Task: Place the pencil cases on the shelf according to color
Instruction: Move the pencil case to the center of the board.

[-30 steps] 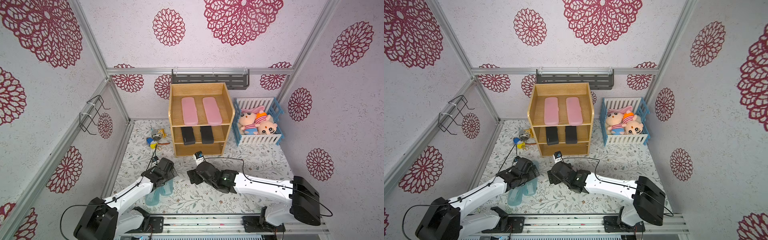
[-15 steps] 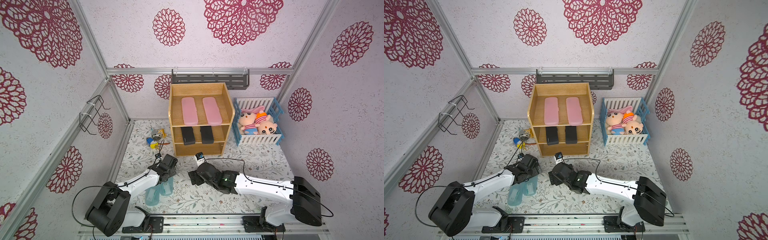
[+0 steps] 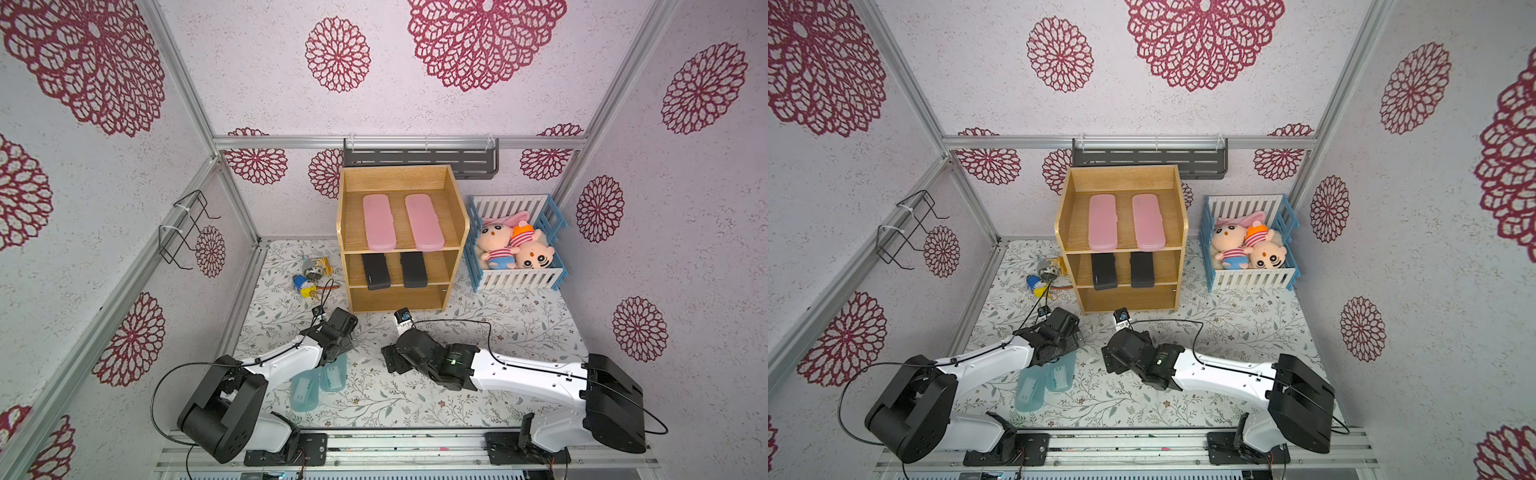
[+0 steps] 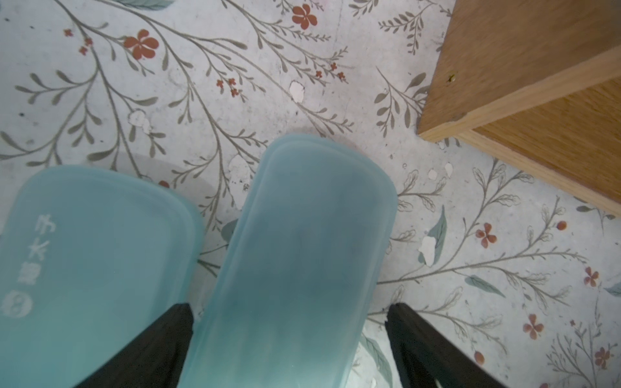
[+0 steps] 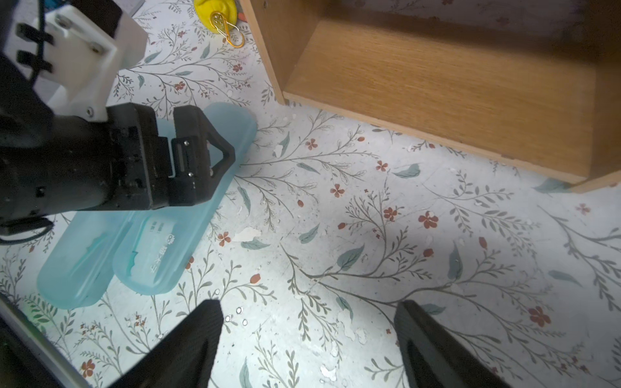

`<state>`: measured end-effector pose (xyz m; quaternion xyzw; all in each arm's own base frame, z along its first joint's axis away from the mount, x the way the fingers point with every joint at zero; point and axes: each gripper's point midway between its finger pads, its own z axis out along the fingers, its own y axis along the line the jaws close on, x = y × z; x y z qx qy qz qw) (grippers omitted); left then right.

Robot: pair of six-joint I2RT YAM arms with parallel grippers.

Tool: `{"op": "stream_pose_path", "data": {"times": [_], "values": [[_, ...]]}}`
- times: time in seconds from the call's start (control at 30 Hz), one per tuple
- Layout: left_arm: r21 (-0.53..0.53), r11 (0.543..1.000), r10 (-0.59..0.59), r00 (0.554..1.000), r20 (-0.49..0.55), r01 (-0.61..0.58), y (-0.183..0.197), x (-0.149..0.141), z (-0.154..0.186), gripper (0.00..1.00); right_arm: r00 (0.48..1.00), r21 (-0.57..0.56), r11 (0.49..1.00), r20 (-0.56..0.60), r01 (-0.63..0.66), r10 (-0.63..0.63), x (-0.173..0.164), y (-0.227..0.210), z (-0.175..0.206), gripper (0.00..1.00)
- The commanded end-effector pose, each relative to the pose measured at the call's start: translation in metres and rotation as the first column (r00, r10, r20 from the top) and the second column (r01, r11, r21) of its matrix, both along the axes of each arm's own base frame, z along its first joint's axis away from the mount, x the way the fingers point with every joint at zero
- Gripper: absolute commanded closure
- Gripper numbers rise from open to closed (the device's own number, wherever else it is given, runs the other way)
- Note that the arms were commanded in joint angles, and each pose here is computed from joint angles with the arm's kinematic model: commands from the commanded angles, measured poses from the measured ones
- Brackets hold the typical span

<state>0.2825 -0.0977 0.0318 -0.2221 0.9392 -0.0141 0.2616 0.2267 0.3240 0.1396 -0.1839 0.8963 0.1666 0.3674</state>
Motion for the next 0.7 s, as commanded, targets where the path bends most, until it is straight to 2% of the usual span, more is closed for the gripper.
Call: {"op": "stream_pose_path", "data": {"times": [0.0,0.23,0.47,0.57,0.67], "values": [[-0.015,0.999,-0.034,0.999,-0.012,0.034,-0.008,-0.005,-0.004,0.03,0.999,0.046,0.998,0.039,0.03,-0.032,0.001,-0.006,0.021,0.12],[-0.018,0.996,-0.086,0.995,-0.044,0.086,-0.039,-0.004,-0.005,0.03,0.996,0.029,0.997,0.053,0.071,-0.073,0.0,-0.024,0.022,0.12],[-0.034,0.994,-0.103,0.993,-0.061,0.101,-0.07,-0.014,-0.007,0.03,0.99,0.029,0.993,0.08,0.111,-0.113,-0.003,-0.047,0.032,0.11],[-0.013,0.996,-0.087,0.995,-0.042,0.087,-0.069,-0.018,0.002,0.03,0.989,0.044,0.992,0.085,0.118,-0.121,-0.006,-0.054,0.038,0.1],[0.045,0.997,-0.063,0.997,-0.037,0.064,-0.051,-0.025,0.015,0.03,0.989,0.057,0.991,0.08,0.121,-0.125,-0.008,-0.057,0.04,0.09]]}}
